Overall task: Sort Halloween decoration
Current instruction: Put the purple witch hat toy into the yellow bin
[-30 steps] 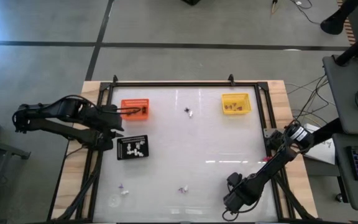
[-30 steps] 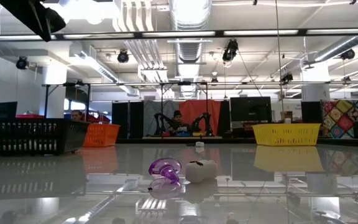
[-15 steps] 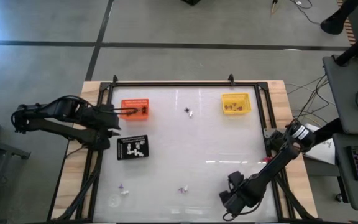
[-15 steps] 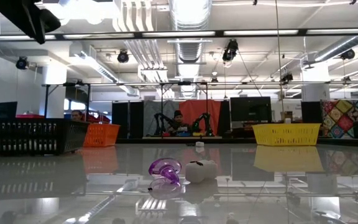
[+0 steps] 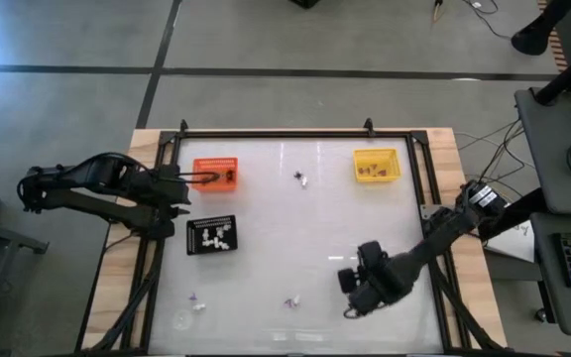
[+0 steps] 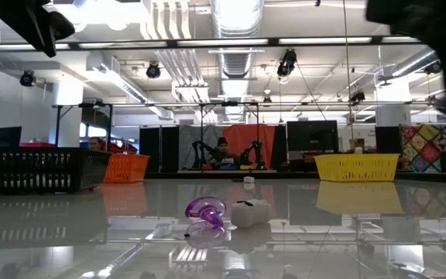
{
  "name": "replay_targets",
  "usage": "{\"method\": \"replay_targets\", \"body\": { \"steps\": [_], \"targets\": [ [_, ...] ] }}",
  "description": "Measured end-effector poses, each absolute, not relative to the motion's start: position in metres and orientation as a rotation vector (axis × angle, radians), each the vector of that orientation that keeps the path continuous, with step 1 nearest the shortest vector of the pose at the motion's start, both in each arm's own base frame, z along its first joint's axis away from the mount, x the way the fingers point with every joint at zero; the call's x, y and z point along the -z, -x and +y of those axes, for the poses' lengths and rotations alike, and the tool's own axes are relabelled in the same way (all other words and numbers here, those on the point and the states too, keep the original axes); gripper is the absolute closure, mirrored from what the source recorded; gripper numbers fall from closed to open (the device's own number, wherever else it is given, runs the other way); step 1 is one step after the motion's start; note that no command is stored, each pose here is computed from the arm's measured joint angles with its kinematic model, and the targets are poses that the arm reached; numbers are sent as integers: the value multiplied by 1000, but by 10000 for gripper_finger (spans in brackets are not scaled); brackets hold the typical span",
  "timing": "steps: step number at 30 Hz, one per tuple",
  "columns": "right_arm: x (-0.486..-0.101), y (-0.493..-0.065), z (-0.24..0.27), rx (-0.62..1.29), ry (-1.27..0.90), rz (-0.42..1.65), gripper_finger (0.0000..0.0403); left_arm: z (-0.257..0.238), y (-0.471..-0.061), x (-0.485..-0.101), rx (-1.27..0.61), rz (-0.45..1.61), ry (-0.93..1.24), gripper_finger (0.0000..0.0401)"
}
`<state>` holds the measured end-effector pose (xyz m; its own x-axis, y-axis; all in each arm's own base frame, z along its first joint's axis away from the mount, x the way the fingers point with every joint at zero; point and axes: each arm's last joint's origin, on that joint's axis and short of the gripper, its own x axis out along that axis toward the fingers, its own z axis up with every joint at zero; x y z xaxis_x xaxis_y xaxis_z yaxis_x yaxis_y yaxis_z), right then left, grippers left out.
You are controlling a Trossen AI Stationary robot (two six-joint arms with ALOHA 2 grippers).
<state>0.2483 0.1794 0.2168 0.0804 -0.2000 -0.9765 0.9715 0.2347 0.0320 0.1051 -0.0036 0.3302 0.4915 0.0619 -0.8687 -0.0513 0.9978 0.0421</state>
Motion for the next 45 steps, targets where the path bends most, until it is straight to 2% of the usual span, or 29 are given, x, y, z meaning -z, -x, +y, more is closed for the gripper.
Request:
{"method": "replay_targets", "body": {
  "steps": [13,25,37,45],
  "targets": [
    [-252,-261,88,1062,-686,1202,394,-3,-105,-330,-97,1052,22,305],
    [-280,-255,-17,1050,-548,1198,394,-1,-105,-331,-235,1032,98,305],
    [-280,-233,-110,1054,-462,1332,394,5,-105,-332,-468,970,81,305],
    [-271,-220,-154,912,-517,1318,394,7,-104,-332,-573,935,100,305]
  ]
}}
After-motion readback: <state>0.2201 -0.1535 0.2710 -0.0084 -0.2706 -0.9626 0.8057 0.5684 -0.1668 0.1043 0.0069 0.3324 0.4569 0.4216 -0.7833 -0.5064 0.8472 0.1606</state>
